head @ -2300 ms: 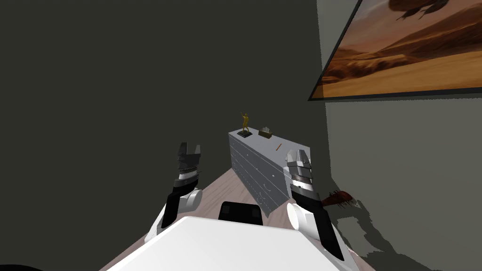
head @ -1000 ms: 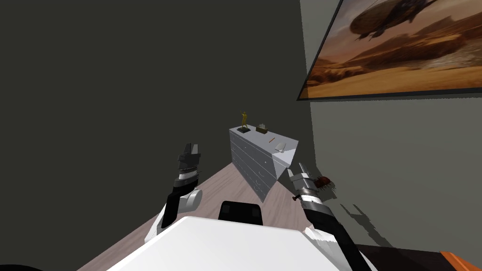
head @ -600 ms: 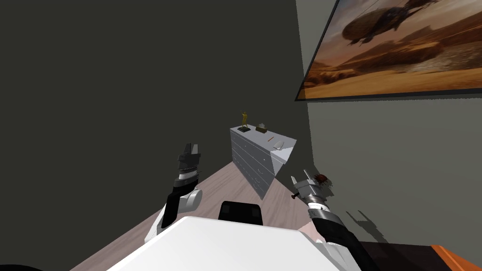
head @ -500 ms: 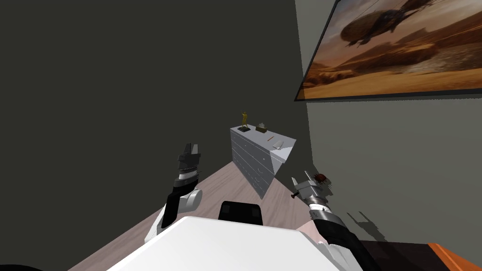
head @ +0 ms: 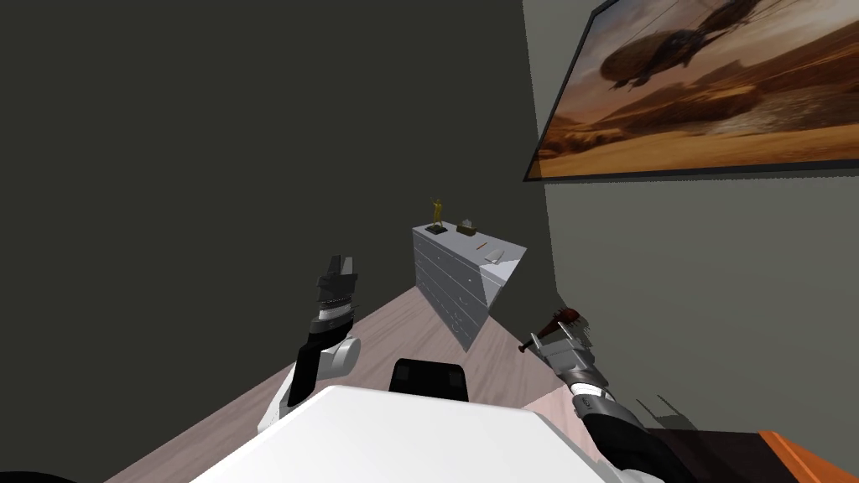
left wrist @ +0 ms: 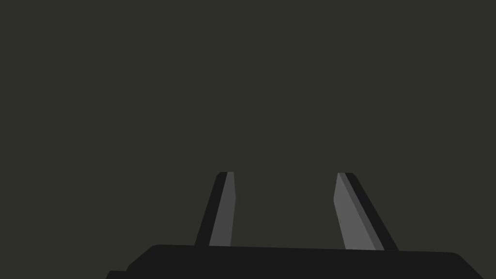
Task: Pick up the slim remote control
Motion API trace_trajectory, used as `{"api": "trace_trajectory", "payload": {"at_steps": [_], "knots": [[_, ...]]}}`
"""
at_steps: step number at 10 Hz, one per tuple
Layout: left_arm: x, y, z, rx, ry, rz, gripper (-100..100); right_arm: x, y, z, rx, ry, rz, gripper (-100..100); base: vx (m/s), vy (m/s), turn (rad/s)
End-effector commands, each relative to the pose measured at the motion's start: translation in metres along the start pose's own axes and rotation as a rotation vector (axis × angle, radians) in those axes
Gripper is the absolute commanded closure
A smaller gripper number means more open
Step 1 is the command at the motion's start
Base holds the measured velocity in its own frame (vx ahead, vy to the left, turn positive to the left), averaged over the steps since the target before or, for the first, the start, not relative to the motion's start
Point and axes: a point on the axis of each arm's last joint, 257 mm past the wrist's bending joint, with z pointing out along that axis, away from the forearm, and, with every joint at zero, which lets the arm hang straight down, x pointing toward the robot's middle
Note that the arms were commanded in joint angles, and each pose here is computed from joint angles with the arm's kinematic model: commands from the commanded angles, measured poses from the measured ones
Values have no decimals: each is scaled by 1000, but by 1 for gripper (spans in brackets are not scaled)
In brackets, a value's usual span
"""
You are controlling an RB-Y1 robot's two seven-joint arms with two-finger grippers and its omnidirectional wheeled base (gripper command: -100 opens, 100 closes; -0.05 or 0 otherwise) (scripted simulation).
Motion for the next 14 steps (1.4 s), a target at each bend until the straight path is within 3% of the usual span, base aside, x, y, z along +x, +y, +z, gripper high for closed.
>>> {"api": "trace_trajectory", "payload": {"at_steps": [1,3,4,6,7,9,10,12,13,14], "knots": [[0,0,0,0,0,0,0,-39,-11,-12,62,-86,50,-100,-63,-22,78],[0,0,0,0,0,0,0,-40,-14,-13,70,-94,94,-100,-40,-9,21],[0,0,0,0,0,0,0,-72,-15,-25,104,-166,130,-100,-41,1,93],[0,0,0,0,0,0,0,-74,-20,-26,119,-180,166,-100,-28,-5,26],[0,0,0,0,0,0,0,-106,-21,-42,153,-261,206,-100,-26,-10,106],[0,0,0,0,0,0,0,-108,-24,-43,160,-273,239,-100,-19,-9,27],[0,0,0,0,0,0,0,-138,-22,-60,181,-351,282,-100,-15,-4,114],[0,0,0,0,0,0,0,-141,-26,-62,192,-369,315,-100,-11,-6,34],[0,0,0,0,0,0,0,-169,-23,-80,208,-447,358,-100,-2,0,103],[0,0,0,0,0,0,0,-172,-24,-83,212,-465,384,-100,-1,-6,87]]}}
